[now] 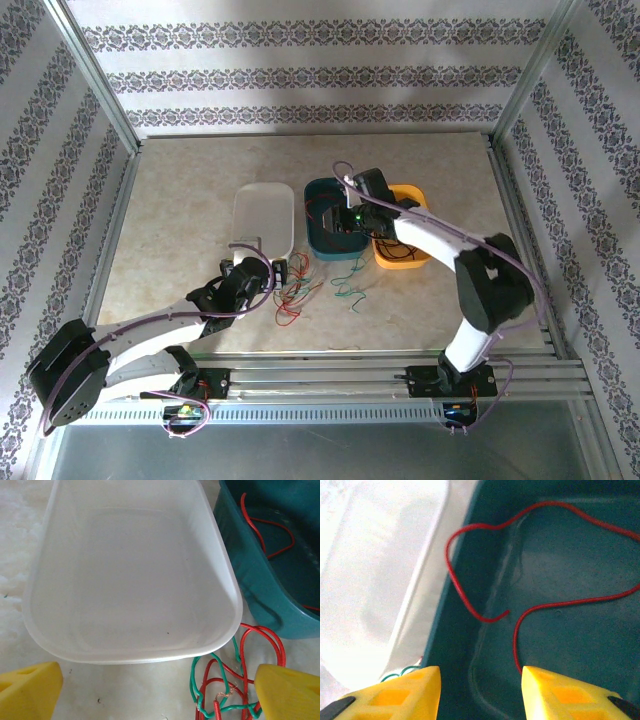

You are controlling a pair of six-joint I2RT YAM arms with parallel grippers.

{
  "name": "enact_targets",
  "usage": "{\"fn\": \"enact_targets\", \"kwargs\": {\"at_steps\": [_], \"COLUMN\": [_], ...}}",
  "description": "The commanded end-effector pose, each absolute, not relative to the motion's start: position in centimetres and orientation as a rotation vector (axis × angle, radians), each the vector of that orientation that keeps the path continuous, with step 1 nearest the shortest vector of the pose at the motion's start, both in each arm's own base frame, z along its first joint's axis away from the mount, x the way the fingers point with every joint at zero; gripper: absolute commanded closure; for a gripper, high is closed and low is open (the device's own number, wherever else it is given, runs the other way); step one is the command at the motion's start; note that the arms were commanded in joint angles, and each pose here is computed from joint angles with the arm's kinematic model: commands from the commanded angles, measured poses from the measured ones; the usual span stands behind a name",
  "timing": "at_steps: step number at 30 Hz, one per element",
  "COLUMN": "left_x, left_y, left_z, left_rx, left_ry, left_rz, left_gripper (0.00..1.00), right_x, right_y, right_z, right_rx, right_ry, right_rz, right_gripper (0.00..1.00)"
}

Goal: Untangle the cables

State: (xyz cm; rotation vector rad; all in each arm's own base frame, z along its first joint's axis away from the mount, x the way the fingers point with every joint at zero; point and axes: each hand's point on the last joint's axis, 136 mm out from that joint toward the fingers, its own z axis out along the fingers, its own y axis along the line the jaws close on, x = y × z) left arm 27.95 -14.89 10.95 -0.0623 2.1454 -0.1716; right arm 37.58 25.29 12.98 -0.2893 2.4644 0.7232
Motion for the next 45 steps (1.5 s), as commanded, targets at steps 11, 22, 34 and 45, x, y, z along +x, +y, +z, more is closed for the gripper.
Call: {"fn": "enact_targets", "kwargs": {"at_steps": [11, 22, 34, 45], "left_x": [25.6, 24.2, 26.2, 28.3], "left_y": [-3.5, -2.4, -5.6, -18.2], "left_z": [12.4, 11.0, 11.1, 11.9], "left_rx": [-0.735, -0.803, -0.556, 0.121], "left_ry": [2.094, 2.112, 2.185, 2.25], "left_rz": [0.209, 0.183, 0.072, -0.478], "left_gripper": [0.01, 0.01, 0.02, 0.05], "right_x": [22.1, 23.9, 24.9, 23.6], "right_y": [35.8, 39.8, 40.0, 33.1], "right_z": [13.4, 8.5, 8.7, 21.5], "right_rx": [-1.097, -1.181, -1.134, -0.98], "right_ry": [2.402, 2.482, 2.458, 2.188], "right_rz": [0.903, 0.881, 0.868, 1.052], "right_gripper": [0.53, 0.53, 1.0, 1.0]}}
